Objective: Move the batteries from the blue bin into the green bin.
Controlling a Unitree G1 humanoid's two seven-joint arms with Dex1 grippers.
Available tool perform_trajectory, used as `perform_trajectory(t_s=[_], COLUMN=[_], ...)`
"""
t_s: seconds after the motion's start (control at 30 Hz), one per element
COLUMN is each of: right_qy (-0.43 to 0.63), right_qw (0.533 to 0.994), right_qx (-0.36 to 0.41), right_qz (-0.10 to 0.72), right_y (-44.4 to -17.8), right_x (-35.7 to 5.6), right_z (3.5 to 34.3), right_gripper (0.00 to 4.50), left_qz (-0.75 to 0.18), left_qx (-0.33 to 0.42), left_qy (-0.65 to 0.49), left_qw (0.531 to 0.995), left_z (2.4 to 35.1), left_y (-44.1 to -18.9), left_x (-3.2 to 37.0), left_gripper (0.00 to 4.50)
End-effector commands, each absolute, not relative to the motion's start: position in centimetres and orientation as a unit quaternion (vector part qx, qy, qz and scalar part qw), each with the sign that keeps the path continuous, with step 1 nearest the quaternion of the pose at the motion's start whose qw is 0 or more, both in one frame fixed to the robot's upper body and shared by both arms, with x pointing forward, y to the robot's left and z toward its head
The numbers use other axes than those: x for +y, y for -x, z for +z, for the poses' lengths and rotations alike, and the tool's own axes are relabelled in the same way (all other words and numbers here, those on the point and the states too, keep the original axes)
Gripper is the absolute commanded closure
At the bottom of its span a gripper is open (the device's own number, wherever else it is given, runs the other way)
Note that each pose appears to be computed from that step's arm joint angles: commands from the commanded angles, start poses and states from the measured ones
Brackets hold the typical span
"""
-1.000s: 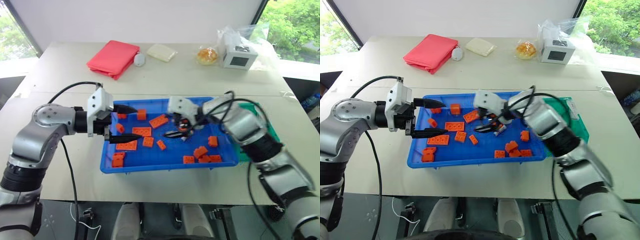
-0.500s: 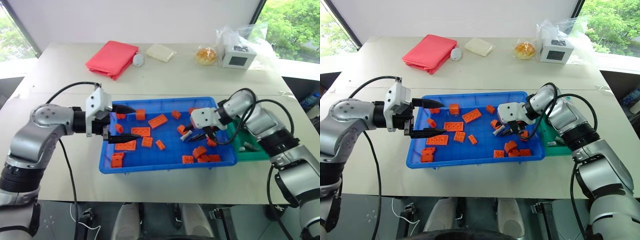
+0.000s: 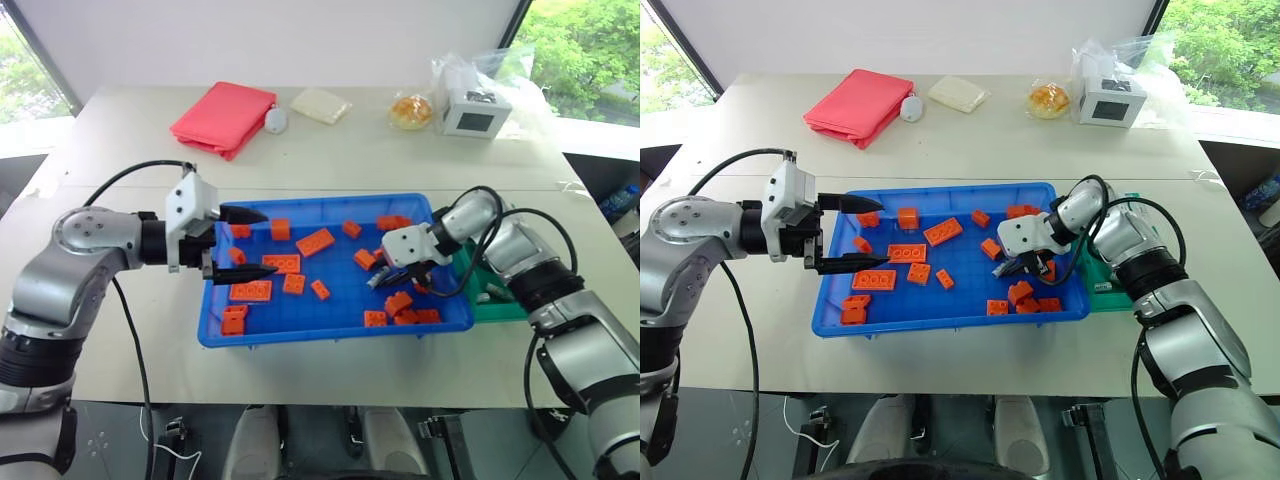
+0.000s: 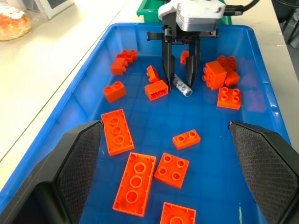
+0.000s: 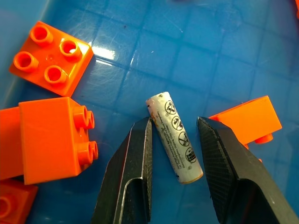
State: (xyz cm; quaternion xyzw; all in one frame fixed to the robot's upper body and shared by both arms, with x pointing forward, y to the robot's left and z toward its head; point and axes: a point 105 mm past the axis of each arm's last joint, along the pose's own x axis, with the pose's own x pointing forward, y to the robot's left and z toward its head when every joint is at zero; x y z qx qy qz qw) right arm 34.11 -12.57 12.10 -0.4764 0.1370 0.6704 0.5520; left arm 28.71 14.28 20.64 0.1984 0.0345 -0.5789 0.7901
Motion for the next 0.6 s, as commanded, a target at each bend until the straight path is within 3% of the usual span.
perform_trajectory(t_s=[0.03, 0.1, 0.17, 0.23, 0.4, 0.6], right_qy=[0.487, 0.483, 0.47, 0.455, 0.355, 0.28], right_qw=[0.545, 0.545, 0.556, 0.573, 0.691, 0.812], right_qx=[0.134, 0.139, 0.138, 0.132, 0.098, 0.102], right_qz=[0.669, 0.672, 0.672, 0.669, 0.622, 0.503], right_y=[-34.4, -34.3, -34.2, -34.2, -34.0, -32.5], right_x=[-12.4, -12.5, -12.4, -12.1, -12.6, -19.2], right_z=[12.2, 11.9, 12.3, 13.0, 19.4, 24.8], right_gripper=[3.21, 3.65, 4.47, 4.48, 4.48, 4.48], left_qz=[-0.581, -0.582, -0.583, -0.584, -0.586, -0.589], left_qx=[0.014, 0.014, 0.014, 0.015, 0.019, 0.028], left_qy=[-0.21, -0.21, -0.21, -0.21, -0.207, -0.201], left_qw=[0.787, 0.786, 0.785, 0.784, 0.783, 0.782], left_z=[21.7, 21.8, 21.7, 21.7, 21.3, 20.7], left_y=[-28.4, -28.4, -28.4, -28.3, -28.3, -28.4], left_x=[14.0, 14.0, 13.9, 13.9, 14.0, 14.3], left_gripper=[0.0, 0.0, 0.0, 0.0, 0.0, 0.0])
